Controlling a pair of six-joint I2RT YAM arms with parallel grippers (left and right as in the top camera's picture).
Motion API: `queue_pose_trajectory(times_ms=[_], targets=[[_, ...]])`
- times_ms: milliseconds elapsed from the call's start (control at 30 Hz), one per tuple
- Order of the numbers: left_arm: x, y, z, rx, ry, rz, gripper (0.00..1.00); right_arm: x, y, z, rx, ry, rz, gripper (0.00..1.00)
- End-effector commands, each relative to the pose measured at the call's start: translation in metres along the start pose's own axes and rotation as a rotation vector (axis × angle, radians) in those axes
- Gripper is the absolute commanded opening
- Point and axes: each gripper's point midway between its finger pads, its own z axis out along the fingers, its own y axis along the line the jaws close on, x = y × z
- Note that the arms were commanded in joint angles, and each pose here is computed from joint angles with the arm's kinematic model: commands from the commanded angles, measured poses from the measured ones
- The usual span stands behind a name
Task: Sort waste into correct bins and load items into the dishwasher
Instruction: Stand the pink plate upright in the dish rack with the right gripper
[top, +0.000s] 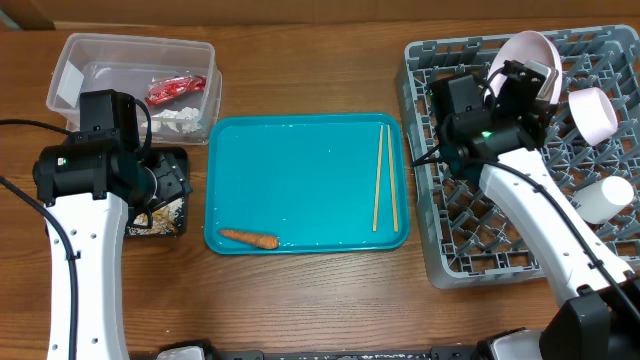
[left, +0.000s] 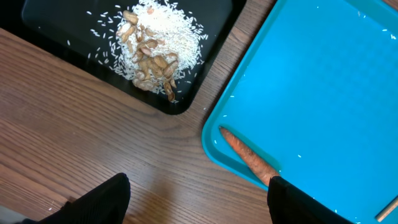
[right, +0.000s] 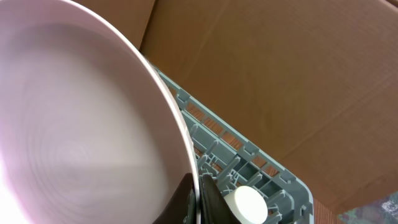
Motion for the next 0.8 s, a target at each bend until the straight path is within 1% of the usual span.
queue_pose_trajectory(times_ms=[0,200,400,500,767], targets=[[0.001,0.002,-0.001,-0.008,-0.009,-0.015,0.73,0.001,0.000,0.001,-0.003,0.003,0.008,0.04],[0.001,0.002,-0.001,-0.003,-0.007,-0.015,0.73,0.004,0.009,0.002,-0.030,0.017,0.020,0.04],[0.001,0.002,-0.001,-0.003,-0.007,-0.014,0.73,0.005,0.029,0.016,-0.019,0.006,-0.080,0.04],[0.001,0.002,-0.001,-0.003,-0.007,-0.015,0.73,0.005,0.033,0.023,0.021,-0.007,-0.080,0.04],[0.001,0.001,-0.001,-0.003,-0.008,-0.015,0.73,0.012,0.044,0.032,0.010,0.007,-0.120,0.04]])
